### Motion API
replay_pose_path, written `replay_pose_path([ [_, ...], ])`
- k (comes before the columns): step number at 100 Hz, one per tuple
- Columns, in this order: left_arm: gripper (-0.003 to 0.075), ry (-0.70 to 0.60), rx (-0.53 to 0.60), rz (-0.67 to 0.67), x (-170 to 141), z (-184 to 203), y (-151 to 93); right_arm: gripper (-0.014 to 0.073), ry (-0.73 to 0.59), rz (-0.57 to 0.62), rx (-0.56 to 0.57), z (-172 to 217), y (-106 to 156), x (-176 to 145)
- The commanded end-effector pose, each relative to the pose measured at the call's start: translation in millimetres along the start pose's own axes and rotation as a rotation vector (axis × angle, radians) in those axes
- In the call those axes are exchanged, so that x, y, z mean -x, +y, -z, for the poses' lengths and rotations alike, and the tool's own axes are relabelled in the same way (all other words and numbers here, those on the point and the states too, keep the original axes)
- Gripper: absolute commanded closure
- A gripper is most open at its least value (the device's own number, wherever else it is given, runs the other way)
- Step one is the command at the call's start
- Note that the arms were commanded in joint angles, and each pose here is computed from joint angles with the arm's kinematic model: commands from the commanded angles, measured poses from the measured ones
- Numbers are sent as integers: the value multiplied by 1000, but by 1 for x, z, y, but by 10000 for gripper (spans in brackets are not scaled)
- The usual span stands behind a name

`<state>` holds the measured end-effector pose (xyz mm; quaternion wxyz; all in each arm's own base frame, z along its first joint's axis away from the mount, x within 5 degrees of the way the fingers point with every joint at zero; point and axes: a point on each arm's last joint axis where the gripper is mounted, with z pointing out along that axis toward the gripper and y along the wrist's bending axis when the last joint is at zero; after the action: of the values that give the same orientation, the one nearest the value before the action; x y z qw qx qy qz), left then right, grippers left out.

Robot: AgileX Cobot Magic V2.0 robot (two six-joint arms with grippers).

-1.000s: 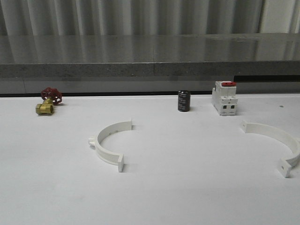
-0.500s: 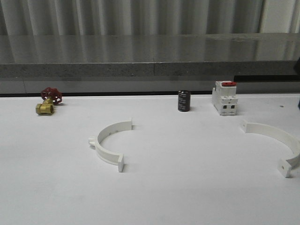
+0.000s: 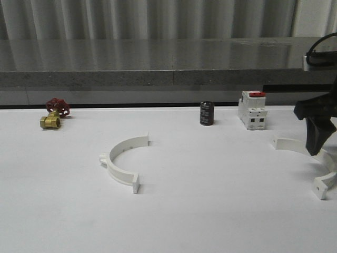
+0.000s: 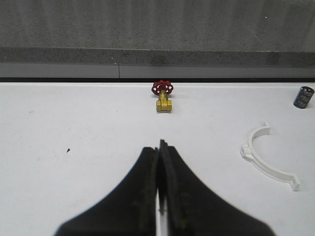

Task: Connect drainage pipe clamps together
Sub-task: 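Lower the right gripper and grasp the other white clamp half's flange, then carry the clamp half toward the placed half and align the ends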

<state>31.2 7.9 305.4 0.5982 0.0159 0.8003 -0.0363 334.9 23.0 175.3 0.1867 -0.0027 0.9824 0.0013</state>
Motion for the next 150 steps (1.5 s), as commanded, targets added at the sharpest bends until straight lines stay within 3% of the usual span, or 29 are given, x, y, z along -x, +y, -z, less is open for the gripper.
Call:
replay_pose_path([
  [1,741,-79,-14,-3,12,2,-1,32,-76,19,1,11,1,12],
  [30,741,-79,-14,-3,12,2,-1,48,-69,20,2,3,1,12],
  [54,741,-79,-14,-3,12,2,-1,330,-65,2,12,3,2,12],
  [63,741,-79,-14,-3,12,2,-1,393,-65,-7,17,3,2,12],
  [98,741,-79,-14,-3,12,2,-1,399,-64,-6,16,4,2,12],
  [119,741,-79,-14,-3,12,2,-1,400,-80,-30,45,27,9,27],
  [131,741,-79,-14,-3,12,2,-1,400,-106,-77,97,46,29,37],
  [150,741,-79,-14,-3,12,2,-1,400,-108,-100,172,56,84,36],
])
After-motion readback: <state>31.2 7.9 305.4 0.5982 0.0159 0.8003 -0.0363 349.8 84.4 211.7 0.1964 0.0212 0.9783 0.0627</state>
